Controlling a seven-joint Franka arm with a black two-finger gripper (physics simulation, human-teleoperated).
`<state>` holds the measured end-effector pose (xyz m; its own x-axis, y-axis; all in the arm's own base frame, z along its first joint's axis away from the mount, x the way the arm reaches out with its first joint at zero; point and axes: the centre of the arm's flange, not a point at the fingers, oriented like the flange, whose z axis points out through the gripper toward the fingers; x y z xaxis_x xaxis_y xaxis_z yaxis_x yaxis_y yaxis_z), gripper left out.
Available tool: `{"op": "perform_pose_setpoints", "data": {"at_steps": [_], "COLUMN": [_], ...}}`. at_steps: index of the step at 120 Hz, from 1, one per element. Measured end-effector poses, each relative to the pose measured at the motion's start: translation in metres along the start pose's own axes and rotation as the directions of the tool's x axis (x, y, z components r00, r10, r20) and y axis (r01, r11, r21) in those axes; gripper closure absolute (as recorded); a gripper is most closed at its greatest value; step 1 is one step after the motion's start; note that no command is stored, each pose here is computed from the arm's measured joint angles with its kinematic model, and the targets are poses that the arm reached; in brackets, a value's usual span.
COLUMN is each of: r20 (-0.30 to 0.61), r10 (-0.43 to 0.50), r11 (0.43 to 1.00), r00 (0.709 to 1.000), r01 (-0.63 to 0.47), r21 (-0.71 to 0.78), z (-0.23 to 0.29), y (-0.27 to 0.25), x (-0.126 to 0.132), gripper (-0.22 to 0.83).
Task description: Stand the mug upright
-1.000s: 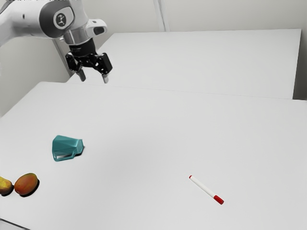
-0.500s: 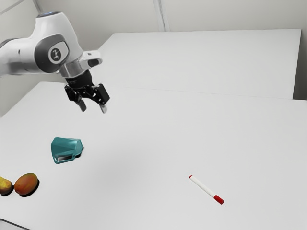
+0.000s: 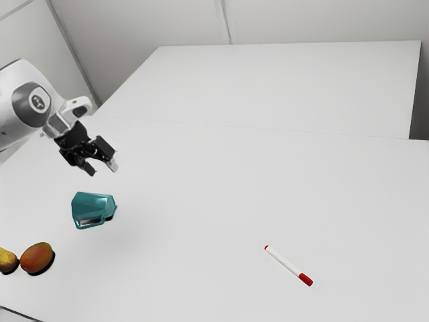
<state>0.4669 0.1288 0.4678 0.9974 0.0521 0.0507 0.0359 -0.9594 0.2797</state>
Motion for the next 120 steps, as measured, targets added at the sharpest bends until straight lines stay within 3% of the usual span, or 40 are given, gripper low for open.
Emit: {"op": "perform_pose_setpoints", "data": {"at_steps": [66, 120], "r20": [0.014, 0.020], "r10": [-0.074, -0.050], "r11": [0.977, 0.923], "r00": [0.997, 0.999], "r01": [0.075, 0.054], "r21": [-0.199, -0.382], "z": [0.040, 0.075], "y": [-0.183, -0.243], "x": [-0.022, -0.011], "gripper": [0.00, 0.00]}}
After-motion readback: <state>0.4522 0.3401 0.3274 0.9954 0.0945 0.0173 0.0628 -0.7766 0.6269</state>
